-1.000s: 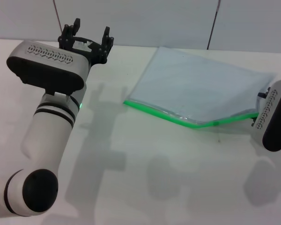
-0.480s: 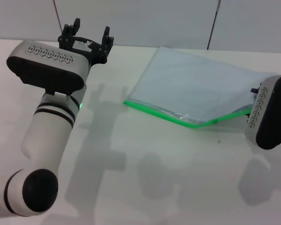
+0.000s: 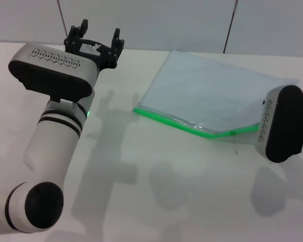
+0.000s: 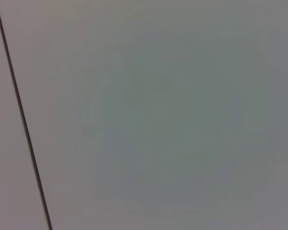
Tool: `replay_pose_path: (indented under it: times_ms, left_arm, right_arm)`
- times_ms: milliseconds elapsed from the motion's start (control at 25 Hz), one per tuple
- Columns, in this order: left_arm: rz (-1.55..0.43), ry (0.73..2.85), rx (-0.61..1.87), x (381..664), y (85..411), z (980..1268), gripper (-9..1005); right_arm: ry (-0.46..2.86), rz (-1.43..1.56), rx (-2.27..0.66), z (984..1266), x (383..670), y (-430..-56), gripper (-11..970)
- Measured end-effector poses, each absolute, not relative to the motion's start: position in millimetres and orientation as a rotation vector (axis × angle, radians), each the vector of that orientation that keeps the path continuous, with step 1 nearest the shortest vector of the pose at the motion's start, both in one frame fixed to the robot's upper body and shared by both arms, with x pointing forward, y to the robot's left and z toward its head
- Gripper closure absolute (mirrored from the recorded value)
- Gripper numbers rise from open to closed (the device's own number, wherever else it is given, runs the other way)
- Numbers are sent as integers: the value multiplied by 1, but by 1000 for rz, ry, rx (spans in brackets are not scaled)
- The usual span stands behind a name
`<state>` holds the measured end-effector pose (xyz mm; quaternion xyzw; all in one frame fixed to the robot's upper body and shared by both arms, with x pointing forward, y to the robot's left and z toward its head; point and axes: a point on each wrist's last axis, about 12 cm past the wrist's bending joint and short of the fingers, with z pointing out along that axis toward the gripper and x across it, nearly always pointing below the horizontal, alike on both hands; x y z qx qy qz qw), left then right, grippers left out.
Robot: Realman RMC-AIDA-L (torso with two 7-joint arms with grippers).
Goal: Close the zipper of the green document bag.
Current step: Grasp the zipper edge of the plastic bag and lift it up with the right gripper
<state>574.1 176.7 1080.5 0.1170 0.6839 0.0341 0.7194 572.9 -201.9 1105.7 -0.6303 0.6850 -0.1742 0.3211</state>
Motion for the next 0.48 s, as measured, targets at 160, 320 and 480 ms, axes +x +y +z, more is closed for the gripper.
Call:
replay_pose_path:
  times_ms: [160, 320, 480]
  left_arm:
    - [74, 1511, 261, 574, 176, 1081, 274]
    - [72, 1510, 264, 574, 175, 1081, 274]
    - [73, 1506, 269, 575, 174, 1082, 275]
  right_arm:
    - [1811, -459, -1671, 1102, 578, -201, 395]
    - [1815, -463, -1675, 1102, 581, -201, 396]
    - [1820, -468, -1688, 1099, 584, -201, 396]
